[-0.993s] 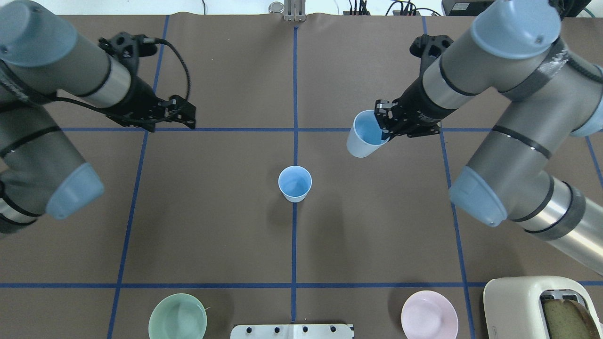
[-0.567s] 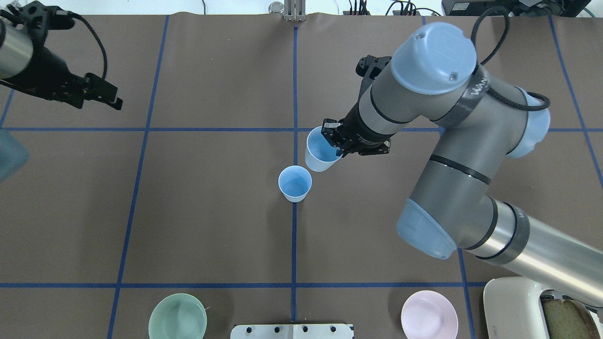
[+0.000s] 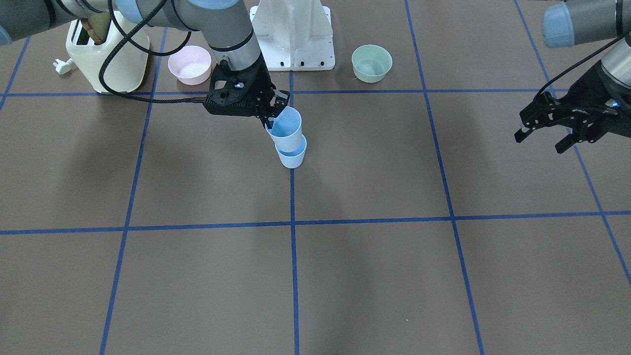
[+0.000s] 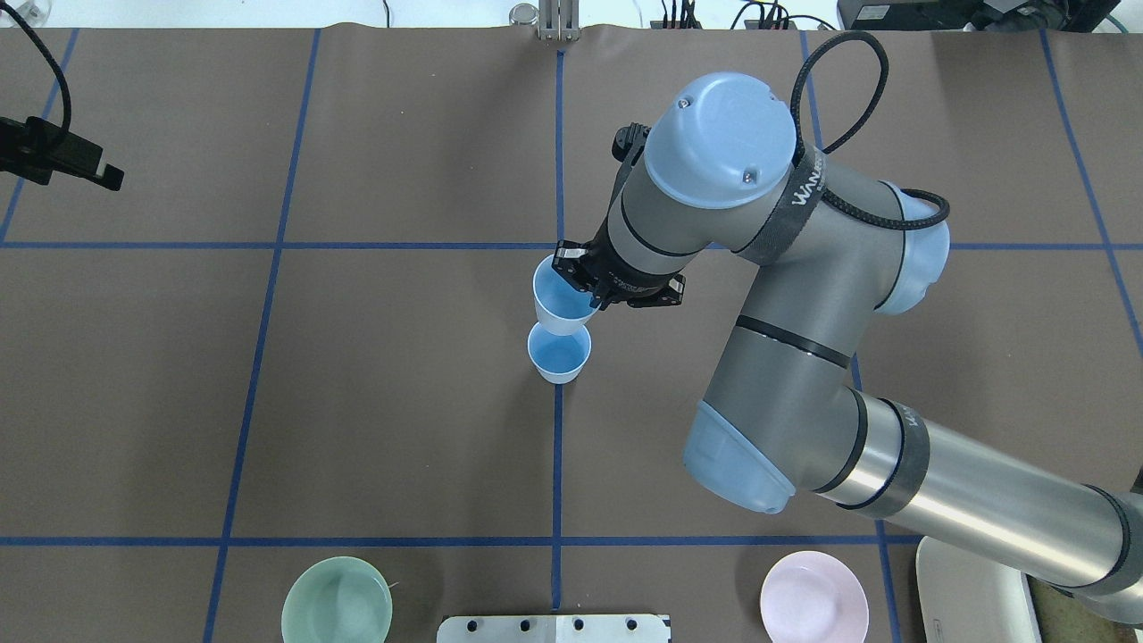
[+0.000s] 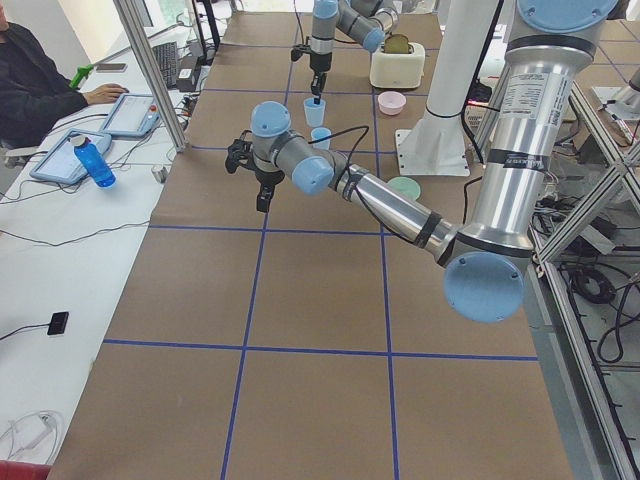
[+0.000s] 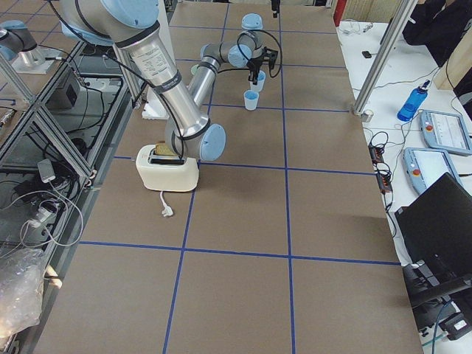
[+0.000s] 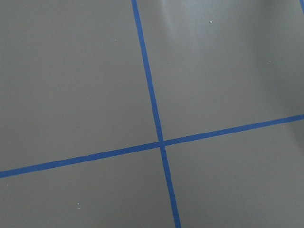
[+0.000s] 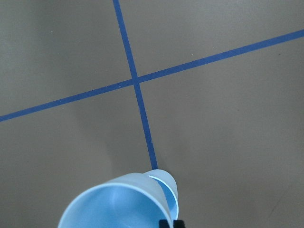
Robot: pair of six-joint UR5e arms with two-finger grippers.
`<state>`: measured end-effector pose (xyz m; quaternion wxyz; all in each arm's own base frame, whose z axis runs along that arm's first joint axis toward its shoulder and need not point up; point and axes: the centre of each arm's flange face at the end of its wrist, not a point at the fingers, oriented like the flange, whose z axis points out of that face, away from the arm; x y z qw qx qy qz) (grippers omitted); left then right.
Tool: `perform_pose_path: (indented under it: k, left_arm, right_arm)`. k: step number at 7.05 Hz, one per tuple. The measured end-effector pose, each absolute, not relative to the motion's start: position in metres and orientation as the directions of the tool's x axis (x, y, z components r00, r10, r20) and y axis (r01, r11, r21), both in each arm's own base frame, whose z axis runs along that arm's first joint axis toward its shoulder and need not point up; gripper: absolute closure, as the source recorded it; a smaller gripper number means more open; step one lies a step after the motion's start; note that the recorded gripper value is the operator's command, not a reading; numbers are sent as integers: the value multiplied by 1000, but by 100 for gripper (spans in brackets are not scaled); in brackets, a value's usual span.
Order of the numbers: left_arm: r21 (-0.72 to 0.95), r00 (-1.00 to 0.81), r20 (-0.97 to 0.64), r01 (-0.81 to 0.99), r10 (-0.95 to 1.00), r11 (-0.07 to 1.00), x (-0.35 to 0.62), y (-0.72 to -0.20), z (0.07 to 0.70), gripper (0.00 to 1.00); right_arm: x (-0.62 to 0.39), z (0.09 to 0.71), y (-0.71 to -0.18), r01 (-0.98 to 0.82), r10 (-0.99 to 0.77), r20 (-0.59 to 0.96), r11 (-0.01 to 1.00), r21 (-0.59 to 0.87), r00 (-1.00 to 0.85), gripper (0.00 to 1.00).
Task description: Stack blue cups with both arms
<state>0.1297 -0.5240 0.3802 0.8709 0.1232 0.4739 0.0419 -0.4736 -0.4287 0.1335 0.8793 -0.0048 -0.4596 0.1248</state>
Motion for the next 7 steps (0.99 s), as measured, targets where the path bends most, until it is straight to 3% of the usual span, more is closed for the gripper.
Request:
perform_pose_path:
  k: [4, 7]
  left_arm:
    - [233, 490, -857, 88, 162, 968, 48, -539, 408, 3]
    - [254, 486, -857, 104, 174, 961, 29, -521, 438, 3]
  right_arm:
    - [-489, 137, -420, -213, 215, 799, 971, -111, 562, 100]
    - [-492, 137, -420, -212, 213, 799, 971, -110, 563, 100]
